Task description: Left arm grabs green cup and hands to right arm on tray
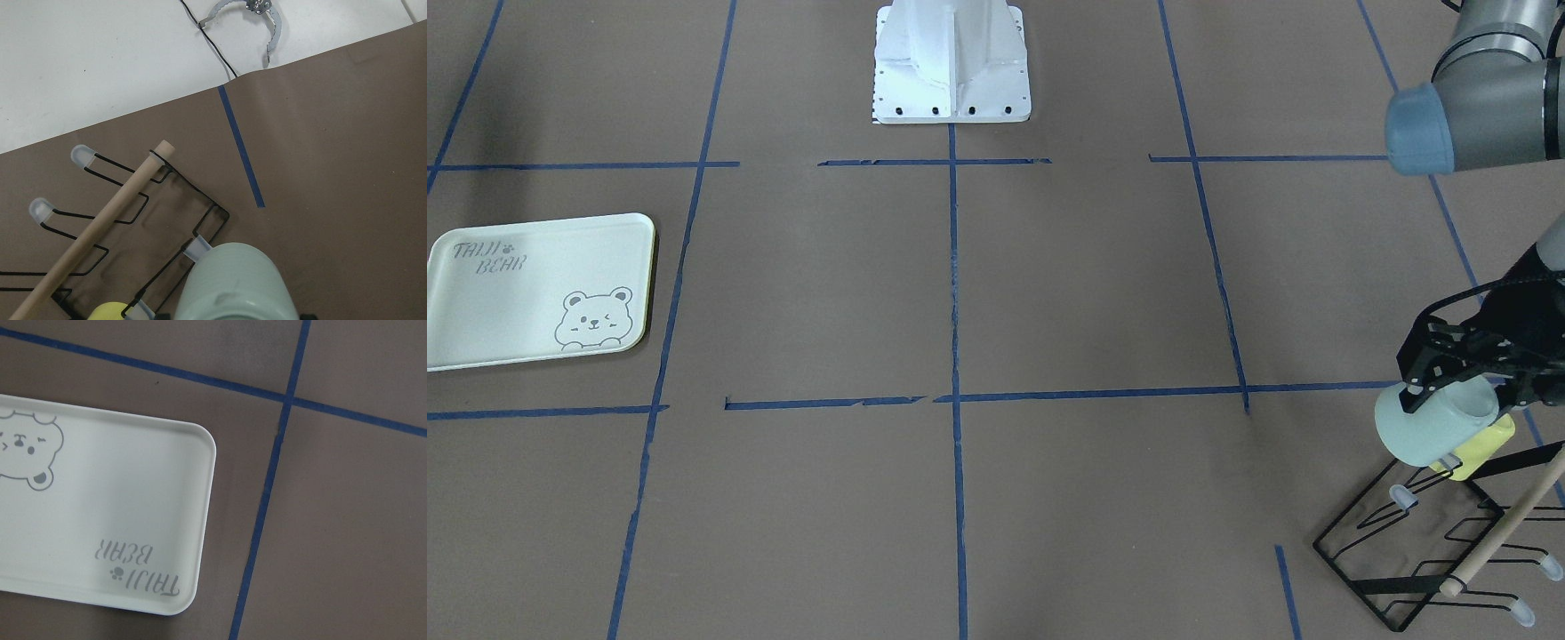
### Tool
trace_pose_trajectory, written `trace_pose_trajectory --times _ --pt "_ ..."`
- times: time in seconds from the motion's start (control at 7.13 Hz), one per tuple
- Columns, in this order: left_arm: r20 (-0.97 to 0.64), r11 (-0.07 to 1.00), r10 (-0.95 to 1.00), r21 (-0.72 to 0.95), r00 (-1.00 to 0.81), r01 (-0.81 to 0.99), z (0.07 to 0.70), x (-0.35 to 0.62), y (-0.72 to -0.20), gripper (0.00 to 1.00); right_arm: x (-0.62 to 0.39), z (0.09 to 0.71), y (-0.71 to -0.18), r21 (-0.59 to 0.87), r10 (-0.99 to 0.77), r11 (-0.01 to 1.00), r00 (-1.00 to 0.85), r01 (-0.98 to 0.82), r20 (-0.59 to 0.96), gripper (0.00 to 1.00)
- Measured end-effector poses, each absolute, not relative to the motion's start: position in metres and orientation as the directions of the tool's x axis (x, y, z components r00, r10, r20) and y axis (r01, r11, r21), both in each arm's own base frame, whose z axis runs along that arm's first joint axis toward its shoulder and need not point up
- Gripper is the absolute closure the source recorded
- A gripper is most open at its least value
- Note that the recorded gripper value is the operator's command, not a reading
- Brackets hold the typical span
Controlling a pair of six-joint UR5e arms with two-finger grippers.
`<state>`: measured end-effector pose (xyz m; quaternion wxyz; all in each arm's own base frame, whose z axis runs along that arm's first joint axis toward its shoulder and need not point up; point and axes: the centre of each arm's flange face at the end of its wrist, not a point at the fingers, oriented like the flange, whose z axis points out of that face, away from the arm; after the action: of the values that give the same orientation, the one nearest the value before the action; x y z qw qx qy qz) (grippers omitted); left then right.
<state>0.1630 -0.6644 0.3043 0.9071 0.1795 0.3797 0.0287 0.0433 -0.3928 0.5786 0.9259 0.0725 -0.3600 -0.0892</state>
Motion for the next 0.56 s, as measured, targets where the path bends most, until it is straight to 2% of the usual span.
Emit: trace_pose_trajectory --times 0.56 --pt "-0.832 0.937 0.044 0.226 0.552 0.266 0.297 0.224 -0.613 0.56 -0.029 0.527 -0.415 0.207 -0.107 0.975 0.645 -0.08 0.756 0.0"
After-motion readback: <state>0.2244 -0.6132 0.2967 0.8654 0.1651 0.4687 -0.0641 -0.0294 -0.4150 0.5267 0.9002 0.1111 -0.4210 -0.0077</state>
